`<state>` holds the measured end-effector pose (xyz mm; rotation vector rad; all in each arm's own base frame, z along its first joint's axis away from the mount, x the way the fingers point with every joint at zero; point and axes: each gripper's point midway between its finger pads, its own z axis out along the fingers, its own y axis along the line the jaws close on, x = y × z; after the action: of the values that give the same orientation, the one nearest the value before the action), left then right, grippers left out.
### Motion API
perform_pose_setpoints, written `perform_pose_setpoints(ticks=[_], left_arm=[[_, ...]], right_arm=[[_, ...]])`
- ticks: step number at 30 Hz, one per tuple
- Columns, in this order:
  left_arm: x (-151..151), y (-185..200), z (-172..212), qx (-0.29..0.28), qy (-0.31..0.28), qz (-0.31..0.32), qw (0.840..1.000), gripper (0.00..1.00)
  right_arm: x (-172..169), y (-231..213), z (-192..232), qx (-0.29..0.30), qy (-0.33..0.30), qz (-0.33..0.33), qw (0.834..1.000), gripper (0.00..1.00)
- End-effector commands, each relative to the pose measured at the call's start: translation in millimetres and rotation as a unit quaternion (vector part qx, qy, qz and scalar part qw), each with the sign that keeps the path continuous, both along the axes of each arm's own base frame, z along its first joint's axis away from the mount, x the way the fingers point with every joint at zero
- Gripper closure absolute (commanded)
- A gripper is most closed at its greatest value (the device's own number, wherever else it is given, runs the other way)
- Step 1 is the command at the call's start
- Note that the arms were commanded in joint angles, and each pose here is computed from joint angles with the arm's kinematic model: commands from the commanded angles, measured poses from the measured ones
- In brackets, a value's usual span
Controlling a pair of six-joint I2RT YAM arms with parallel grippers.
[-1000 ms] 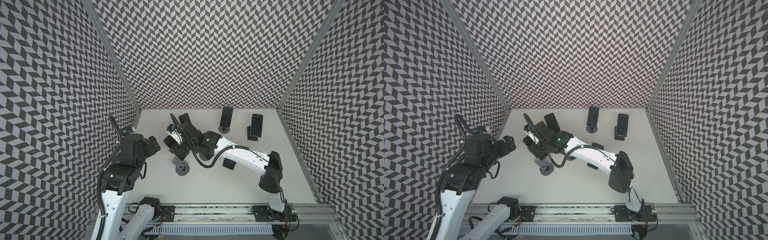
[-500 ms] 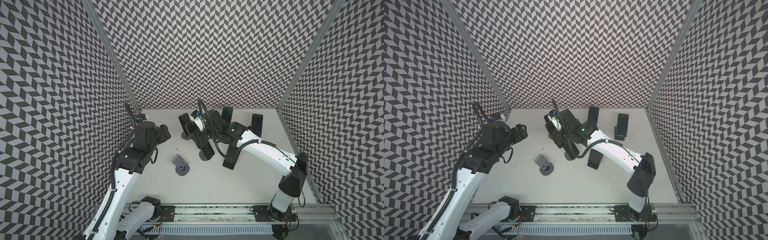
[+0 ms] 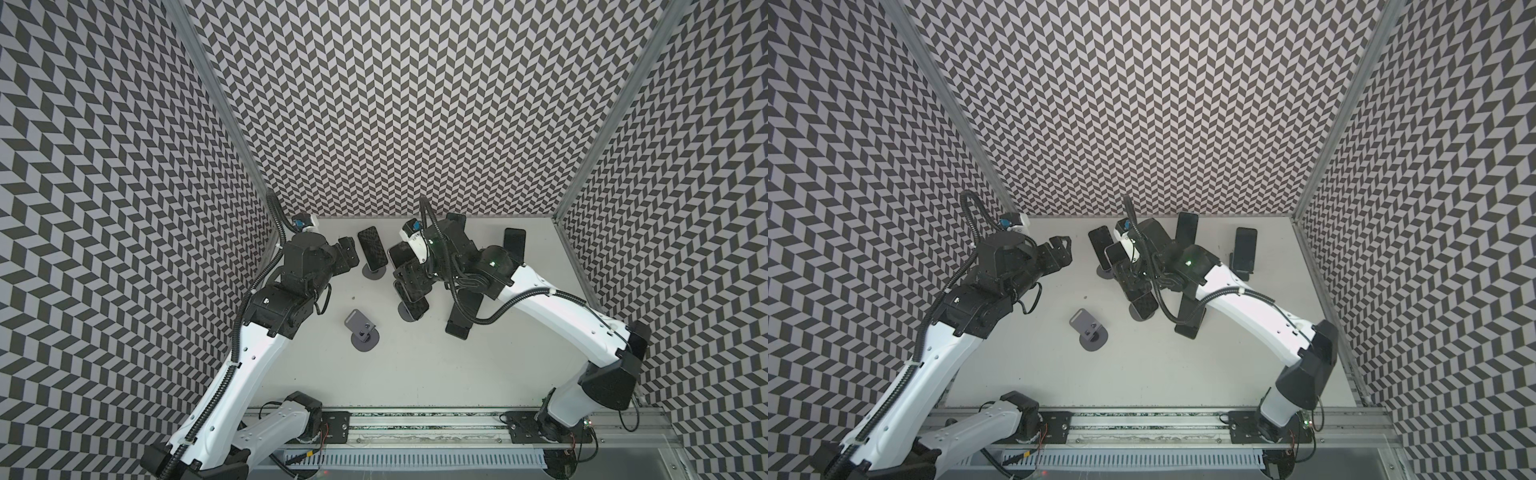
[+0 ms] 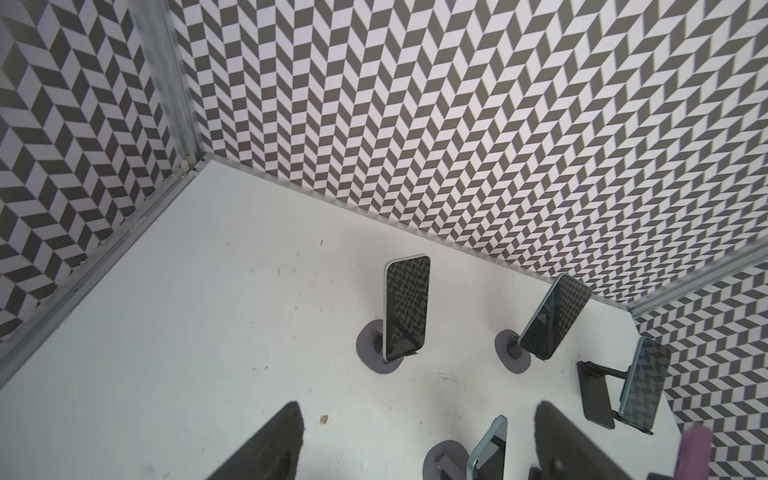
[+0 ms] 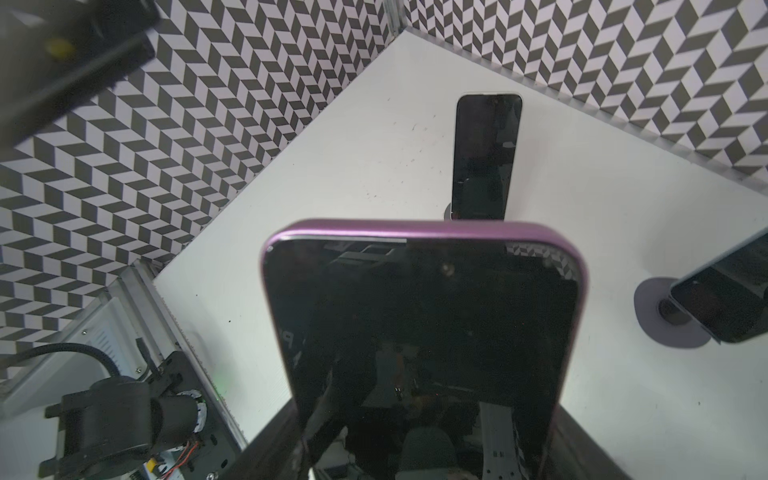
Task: Remove the phone from the phone stand
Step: 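Lift the phone off its stand with the right gripper while the left arm swings inward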
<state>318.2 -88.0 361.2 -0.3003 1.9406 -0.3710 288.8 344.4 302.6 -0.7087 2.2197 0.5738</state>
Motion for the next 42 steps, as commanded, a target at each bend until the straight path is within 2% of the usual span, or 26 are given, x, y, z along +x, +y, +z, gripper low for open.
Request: perform_pose_setpoints(ticks=[1, 9, 19, 24, 32, 42], left_arm=[[-4.0, -8.0, 28.6, -0.013, -0.057, -0.029, 0.998, 0.13], [-8.4, -59.9, 32.6, -0.043, -0.073, -0.122, 0.989, 0.14], [-18.7, -140.1, 34.4, -0.016, -0.067, -0.212, 0.975, 0.14], [-23.5, -178.1, 37.6, 0.005, -0.078, -0.268, 0.96, 0.14], [-34.2, -224.5, 40.0, 0.05, -0.11, -0.354, 0.928, 0.14], [-48.2, -245.5, 22.3, 0.052, -0.097, -0.414, 0.904, 0.13]], right_arm=[[-0.7, -21.3, 27.5, 0.044, -0.012, -0.055, 0.997, 0.43], [2.8, -97.3, 18.1, -0.017, -0.012, -0.132, 0.991, 0.45], [8.7, -201.5, -7.3, -0.062, -0.006, -0.22, 0.973, 0.46], [13.0, -232.9, -17.9, -0.076, 0.004, -0.25, 0.965, 0.47], [14.7, -278.8, -50.1, -0.096, 0.027, -0.305, 0.947, 0.49], [22.9, -309.9, -80.3, -0.087, 0.058, -0.335, 0.936, 0.52]])
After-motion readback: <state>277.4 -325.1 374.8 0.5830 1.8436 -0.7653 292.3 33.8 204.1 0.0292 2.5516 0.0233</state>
